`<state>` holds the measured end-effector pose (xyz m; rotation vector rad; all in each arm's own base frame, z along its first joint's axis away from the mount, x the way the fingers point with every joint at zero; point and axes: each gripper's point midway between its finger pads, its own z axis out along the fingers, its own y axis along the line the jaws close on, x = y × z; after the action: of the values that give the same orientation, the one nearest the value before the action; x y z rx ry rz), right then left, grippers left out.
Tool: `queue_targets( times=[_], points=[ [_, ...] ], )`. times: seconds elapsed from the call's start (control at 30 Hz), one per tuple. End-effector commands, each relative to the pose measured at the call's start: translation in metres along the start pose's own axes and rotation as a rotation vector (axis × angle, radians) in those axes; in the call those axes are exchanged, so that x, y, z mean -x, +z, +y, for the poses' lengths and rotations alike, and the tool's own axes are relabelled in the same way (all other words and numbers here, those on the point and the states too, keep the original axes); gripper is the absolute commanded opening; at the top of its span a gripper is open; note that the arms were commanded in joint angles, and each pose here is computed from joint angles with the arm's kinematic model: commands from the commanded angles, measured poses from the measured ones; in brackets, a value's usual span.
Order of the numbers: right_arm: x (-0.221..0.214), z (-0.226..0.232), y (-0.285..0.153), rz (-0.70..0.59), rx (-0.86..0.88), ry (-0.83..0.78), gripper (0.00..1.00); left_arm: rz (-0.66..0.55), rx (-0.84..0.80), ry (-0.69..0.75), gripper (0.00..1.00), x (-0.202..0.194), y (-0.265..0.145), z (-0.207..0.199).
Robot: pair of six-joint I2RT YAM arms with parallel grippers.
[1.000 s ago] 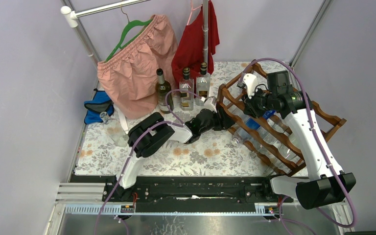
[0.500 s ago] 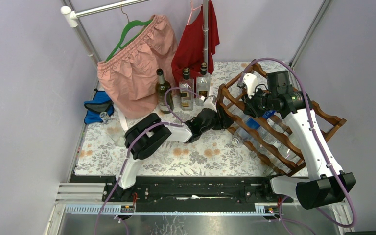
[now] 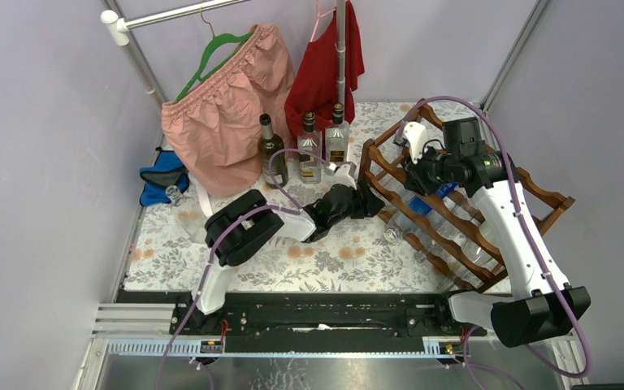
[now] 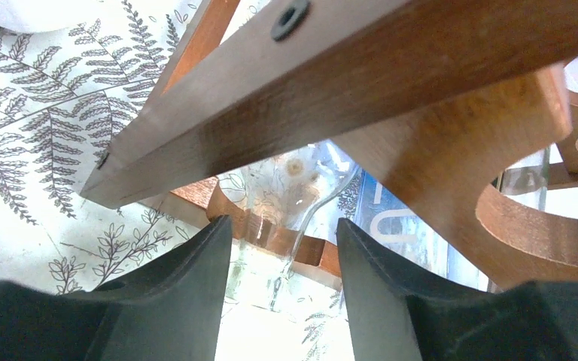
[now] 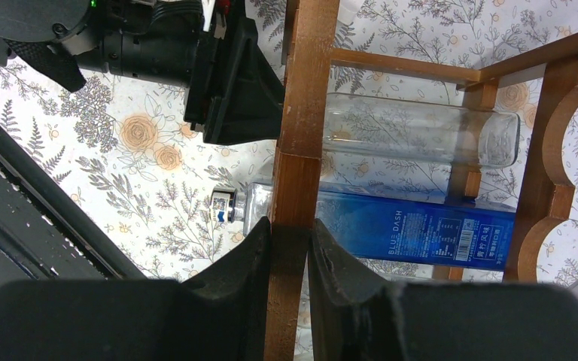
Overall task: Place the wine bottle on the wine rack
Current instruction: Place the wine bottle in the wine rack.
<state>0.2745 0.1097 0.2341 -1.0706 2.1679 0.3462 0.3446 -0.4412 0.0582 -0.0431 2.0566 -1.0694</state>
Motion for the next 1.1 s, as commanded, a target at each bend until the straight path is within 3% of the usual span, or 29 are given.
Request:
queue_targets(
  times=[0.0, 0.33, 0.87, 0.93, 1.07],
  points=[
    [-0.015, 0.05, 0.011, 0.029, 0.239, 0.036, 0.02, -0.05, -0.103, -0.033, 0.61, 0.014, -0.009, -0.026],
    [-0.017, 0.052, 0.009, 0.029, 0.237, 0.032, 0.02, -0.059, 0.011, -0.037, 0.51, 0.015, -0.008, -0.006],
    [-0.018, 0.051, 0.013, 0.033, 0.245, 0.037, 0.02, -0.081, 0.067, 0.048, 0.54, 0.022, -0.039, -0.002],
    [-0.017, 0.051, 0.013, 0.032, 0.246, 0.037, 0.02, -0.084, 0.087, 0.055, 0.49, 0.019, -0.047, 0.004],
    [-0.017, 0.051, 0.015, 0.033, 0.248, 0.04, 0.02, -0.07, 0.102, 0.075, 0.23, 0.009, -0.061, 0.009]
  ],
)
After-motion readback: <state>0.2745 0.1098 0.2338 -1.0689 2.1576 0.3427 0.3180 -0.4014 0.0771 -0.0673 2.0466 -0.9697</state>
